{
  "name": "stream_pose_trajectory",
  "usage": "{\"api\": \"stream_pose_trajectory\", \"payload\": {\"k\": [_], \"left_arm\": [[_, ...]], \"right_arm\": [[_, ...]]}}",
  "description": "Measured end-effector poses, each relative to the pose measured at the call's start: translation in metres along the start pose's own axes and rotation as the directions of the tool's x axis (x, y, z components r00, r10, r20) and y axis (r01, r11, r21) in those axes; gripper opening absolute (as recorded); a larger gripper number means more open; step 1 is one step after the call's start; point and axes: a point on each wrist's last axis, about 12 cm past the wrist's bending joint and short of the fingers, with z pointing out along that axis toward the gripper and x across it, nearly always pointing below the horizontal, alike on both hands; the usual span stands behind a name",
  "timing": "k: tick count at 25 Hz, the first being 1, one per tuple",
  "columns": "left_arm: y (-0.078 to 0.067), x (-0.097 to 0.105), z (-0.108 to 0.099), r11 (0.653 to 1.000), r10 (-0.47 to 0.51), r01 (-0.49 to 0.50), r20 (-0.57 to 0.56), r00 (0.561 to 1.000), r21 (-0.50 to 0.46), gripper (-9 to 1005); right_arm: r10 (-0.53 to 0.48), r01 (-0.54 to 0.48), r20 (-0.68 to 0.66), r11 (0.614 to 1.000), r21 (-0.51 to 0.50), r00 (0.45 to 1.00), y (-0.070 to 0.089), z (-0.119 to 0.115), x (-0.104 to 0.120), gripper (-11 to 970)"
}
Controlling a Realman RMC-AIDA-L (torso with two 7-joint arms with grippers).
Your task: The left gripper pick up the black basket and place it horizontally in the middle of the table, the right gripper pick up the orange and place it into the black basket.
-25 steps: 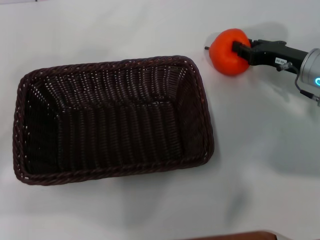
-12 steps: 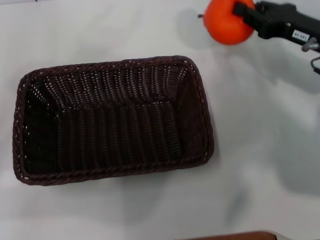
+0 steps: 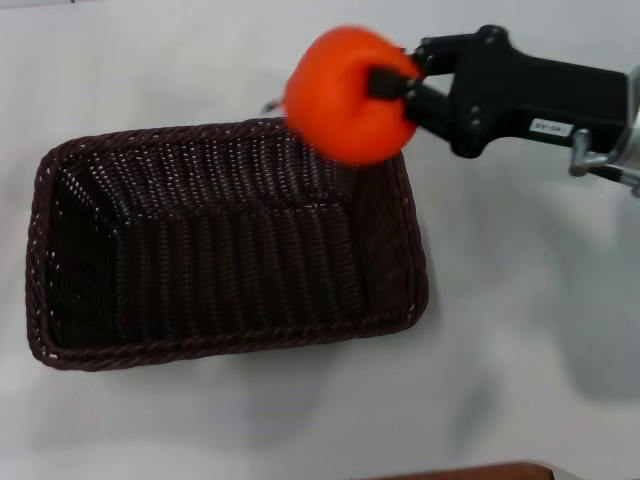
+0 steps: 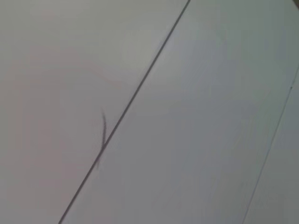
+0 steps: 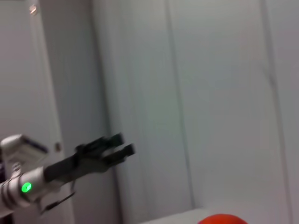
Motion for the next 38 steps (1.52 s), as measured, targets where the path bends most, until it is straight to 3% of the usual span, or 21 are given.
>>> {"api": "stream_pose_trajectory", "payload": {"k": [3, 8, 14, 19, 23, 28, 34, 38], "left_arm": [[0.001, 0.004, -0.004, 1.0, -0.011, 0.011, 0.011, 1.0, -0.019, 680], [0.001, 0.005, -0.005, 1.0, -0.009, 0.01, 0.014, 1.0, -0.025, 680], [0.0, 0.012, -0.008, 0.999, 0.021, -0.02, 0.028, 0.999, -0.041, 680], [0.001, 0.017, -0.015, 0.991, 0.112, -0.11, 0.031, 0.993, -0.081, 680], [0.003, 0.022, -0.026, 0.966, 0.213, -0.205, 0.034, 0.976, -0.156, 680], [0.002, 0.034, -0.043, 0.911, 0.327, -0.295, 0.069, 0.942, -0.287, 680], [0.0, 0.045, -0.054, 0.872, 0.367, -0.323, 0.054, 0.929, -0.369, 680], [0.002, 0.056, -0.055, 0.845, 0.378, -0.343, 0.004, 0.926, -0.41, 680]], "right_arm": [[0.021, -0.022, 0.008, 1.0, 0.003, 1.0, 0.002, 0.006, -0.002, 108], [0.05, -0.05, 0.014, 0.999, 0.007, 0.999, 0.008, 0.012, -0.003, 353], [0.063, -0.063, 0.014, 0.998, -0.007, 0.998, 0.014, 0.013, -0.005, 521], [0.061, -0.08, -0.104, 0.979, -0.19, 0.993, 0.029, -0.017, -0.005, 699], [0.049, -0.192, -0.321, 0.883, -0.428, 0.946, 0.041, -0.062, -0.025, 858], [-0.127, -0.224, -0.449, 0.729, -0.647, 0.884, 0.03, -0.099, -0.054, 946], [-0.271, -0.228, -0.439, 0.565, -0.793, 0.857, 0.005, -0.107, -0.082, 946], [-0.265, -0.234, -0.421, 0.529, -0.816, 0.868, -0.002, -0.1, -0.092, 946]]}}
